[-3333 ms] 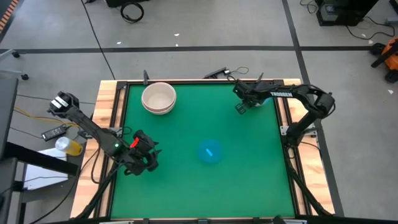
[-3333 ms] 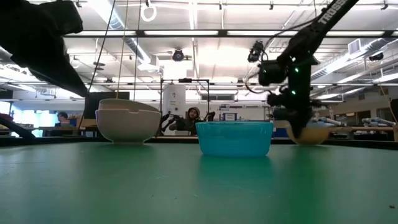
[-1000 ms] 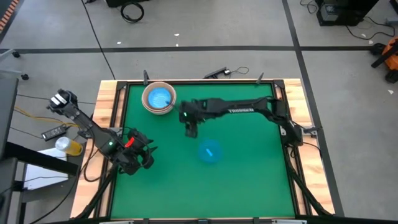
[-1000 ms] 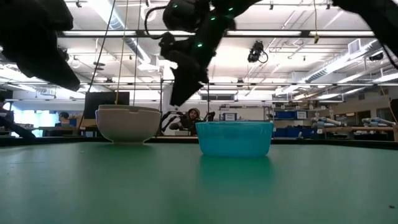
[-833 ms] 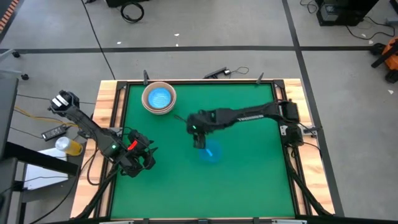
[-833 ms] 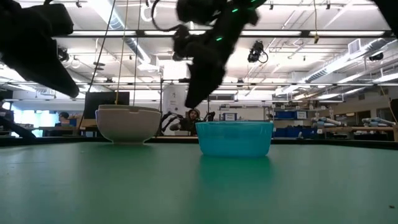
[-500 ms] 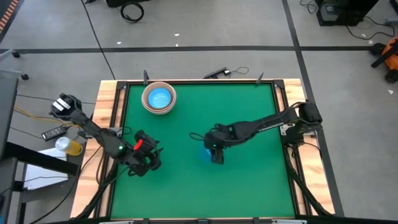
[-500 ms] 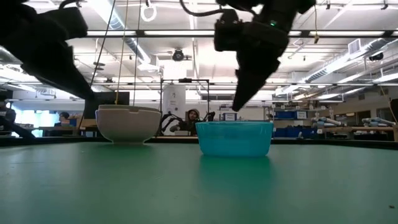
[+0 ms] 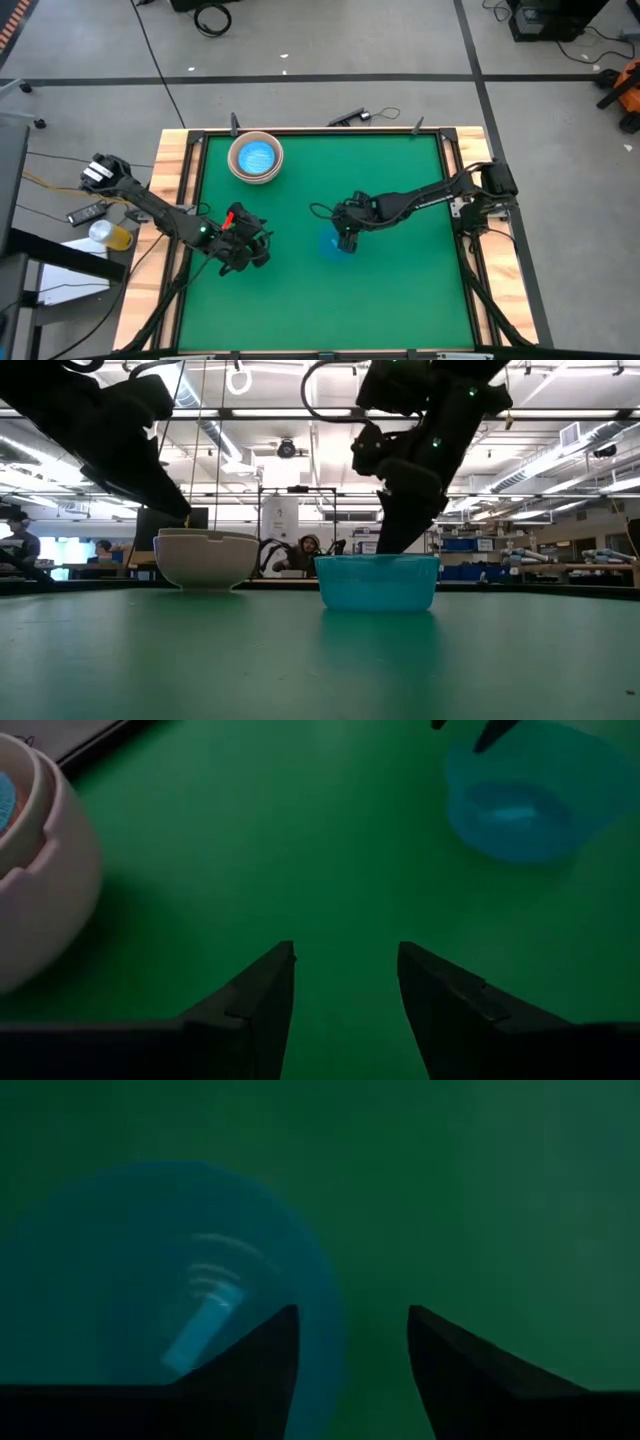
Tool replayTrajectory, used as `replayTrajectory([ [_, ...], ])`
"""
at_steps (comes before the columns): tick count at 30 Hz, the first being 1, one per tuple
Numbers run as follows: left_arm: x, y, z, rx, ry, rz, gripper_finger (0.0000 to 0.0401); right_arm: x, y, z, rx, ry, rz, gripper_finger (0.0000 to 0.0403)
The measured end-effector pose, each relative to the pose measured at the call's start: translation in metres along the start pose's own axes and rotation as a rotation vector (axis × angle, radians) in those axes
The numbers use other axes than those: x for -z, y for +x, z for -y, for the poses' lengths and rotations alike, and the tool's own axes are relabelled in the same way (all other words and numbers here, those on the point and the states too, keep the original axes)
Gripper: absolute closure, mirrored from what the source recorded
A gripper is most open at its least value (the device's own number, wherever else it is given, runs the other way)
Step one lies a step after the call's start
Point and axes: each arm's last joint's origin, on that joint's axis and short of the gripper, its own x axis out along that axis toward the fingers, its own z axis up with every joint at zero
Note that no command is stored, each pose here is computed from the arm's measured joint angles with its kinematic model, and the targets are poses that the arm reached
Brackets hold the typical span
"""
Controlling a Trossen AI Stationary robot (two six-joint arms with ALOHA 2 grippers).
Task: Nest bowls inside each other
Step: Stack the blue transparent bowl on top of the blue patterned bowl
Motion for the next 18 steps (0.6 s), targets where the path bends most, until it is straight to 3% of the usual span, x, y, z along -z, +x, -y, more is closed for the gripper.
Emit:
replayTrajectory([
  [4,0.001,-0.001,0.0,0.001,0.009,-0.002,0.022,0.004,0.008,0.005,0.029,0.027,0.002,0.0257],
  [10,0.003,-0.002,0.001,0.003,0.027,-0.009,0.022,-0.002,0.012,0.011,-0.029,0.051,0.021,0.0383],
  [14,0.003,-0.002,0.0,-0.005,0.032,-0.014,0.022,-0.024,0.007,0.017,-0.066,0.057,0.1,0.0382],
  [18,0.002,-0.001,-0.001,-0.009,0.03,-0.014,0.022,-0.068,-0.01,0.03,-0.047,0.064,0.329,0.0392],
])
